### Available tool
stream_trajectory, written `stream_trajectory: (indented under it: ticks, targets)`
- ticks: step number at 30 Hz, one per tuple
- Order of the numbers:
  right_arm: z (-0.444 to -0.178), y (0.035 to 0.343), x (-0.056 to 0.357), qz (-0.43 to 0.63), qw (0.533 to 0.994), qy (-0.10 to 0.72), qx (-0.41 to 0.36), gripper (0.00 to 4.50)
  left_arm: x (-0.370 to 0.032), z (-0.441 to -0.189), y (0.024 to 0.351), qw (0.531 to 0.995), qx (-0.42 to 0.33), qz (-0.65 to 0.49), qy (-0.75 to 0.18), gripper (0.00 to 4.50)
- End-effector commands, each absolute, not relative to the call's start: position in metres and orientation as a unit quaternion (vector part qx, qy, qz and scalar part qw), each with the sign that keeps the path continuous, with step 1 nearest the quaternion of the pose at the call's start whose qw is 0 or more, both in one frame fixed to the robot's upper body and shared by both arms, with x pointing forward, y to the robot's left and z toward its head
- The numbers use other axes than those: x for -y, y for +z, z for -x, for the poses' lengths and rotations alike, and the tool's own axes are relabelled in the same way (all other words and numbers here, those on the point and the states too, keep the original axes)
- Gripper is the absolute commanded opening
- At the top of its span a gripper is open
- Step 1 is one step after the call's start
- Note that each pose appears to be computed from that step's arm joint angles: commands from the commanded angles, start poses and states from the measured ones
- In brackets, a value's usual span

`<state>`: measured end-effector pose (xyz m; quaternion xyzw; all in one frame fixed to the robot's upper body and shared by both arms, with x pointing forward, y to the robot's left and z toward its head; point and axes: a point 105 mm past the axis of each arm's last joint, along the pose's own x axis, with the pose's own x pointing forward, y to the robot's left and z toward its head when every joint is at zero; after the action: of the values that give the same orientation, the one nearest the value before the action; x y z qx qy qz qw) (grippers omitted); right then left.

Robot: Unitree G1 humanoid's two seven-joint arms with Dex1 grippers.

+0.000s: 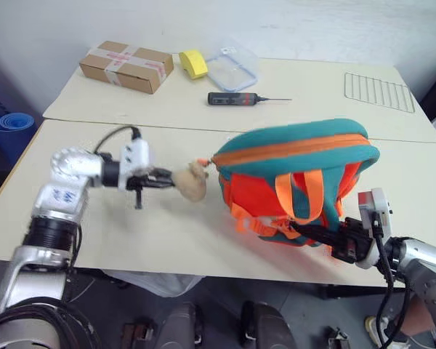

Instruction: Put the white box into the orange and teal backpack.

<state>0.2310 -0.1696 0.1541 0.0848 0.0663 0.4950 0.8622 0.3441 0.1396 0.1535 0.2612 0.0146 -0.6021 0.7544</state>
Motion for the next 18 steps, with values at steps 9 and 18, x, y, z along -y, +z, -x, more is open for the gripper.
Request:
stream_trajectory:
  ticks: [9, 18]
  targets:
    - [-0.23, 0.157, 0.18, -0.082, 0.871, 0.482, -0.04, 0.11, -0.112, -0.344, 0.212, 0.795, 0.096, -0.062, -0.596, 0.06]
    - [-0.234, 0.157, 0.178, -0.096, 0.871, 0.481, -0.026, 0.11, -0.143, -0.366, 0.207, 0.843, 0.006, -0.059, -0.534, 0.06]
